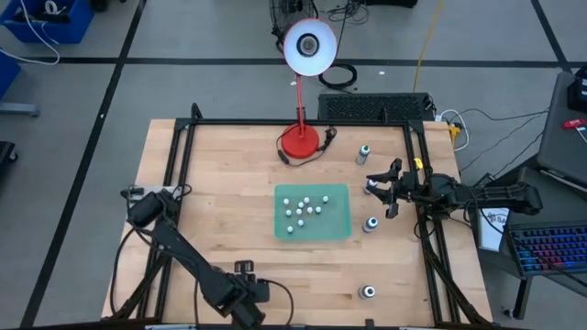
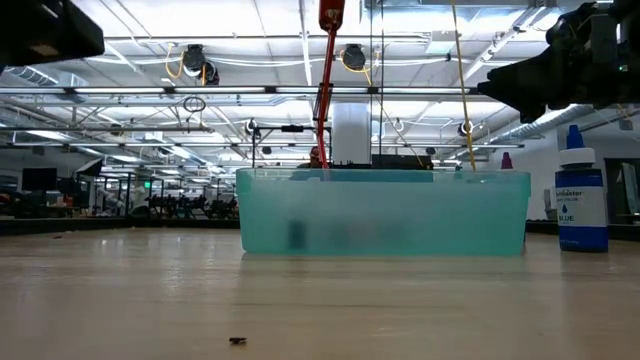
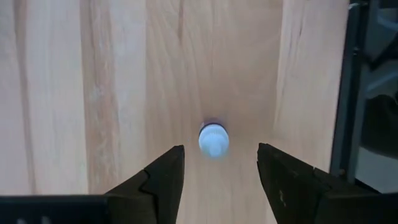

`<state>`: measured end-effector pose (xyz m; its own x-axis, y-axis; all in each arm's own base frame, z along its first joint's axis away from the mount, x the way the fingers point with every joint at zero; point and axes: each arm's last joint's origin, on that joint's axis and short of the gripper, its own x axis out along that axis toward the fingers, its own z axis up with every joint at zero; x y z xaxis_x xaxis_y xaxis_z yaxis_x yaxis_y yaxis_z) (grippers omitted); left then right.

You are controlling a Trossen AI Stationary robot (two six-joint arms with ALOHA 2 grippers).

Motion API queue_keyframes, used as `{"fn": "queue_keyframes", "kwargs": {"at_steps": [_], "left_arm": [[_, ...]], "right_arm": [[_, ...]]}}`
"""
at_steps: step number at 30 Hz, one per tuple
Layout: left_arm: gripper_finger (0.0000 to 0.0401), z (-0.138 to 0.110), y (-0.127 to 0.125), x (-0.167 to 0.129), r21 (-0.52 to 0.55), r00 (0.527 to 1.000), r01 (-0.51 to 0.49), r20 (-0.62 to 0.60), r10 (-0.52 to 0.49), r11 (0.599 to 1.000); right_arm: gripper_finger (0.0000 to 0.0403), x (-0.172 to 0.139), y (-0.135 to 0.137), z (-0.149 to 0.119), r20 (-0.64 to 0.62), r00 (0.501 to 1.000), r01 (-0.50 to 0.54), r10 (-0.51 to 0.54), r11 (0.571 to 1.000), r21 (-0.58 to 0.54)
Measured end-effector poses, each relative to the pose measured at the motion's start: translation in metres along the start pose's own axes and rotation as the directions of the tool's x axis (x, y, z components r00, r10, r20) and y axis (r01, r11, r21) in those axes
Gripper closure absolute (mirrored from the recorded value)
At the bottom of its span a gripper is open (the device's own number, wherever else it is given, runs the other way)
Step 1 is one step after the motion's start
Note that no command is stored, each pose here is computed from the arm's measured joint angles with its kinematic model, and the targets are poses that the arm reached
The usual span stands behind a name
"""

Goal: Pick & Place food coloring
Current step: Put the small purple food coloring bottle into the green bin

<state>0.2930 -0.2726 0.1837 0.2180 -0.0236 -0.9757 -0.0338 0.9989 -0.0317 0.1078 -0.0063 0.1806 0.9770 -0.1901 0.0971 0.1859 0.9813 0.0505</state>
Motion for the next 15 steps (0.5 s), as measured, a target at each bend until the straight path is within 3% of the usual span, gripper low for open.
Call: {"fn": "queue_keyframes", "kwargs": {"at_steps": [15], "left_arm": [[0.0196, 0.001, 0.001, 0.013, 0.004, 0.999, -0.053, 0.009, 0.053, 0.999]], "right_arm": [[0.0254, 0.0, 0.0, 0.0, -0.001, 1.0, 0.0, 0.0, 1.0, 0.0]]}}
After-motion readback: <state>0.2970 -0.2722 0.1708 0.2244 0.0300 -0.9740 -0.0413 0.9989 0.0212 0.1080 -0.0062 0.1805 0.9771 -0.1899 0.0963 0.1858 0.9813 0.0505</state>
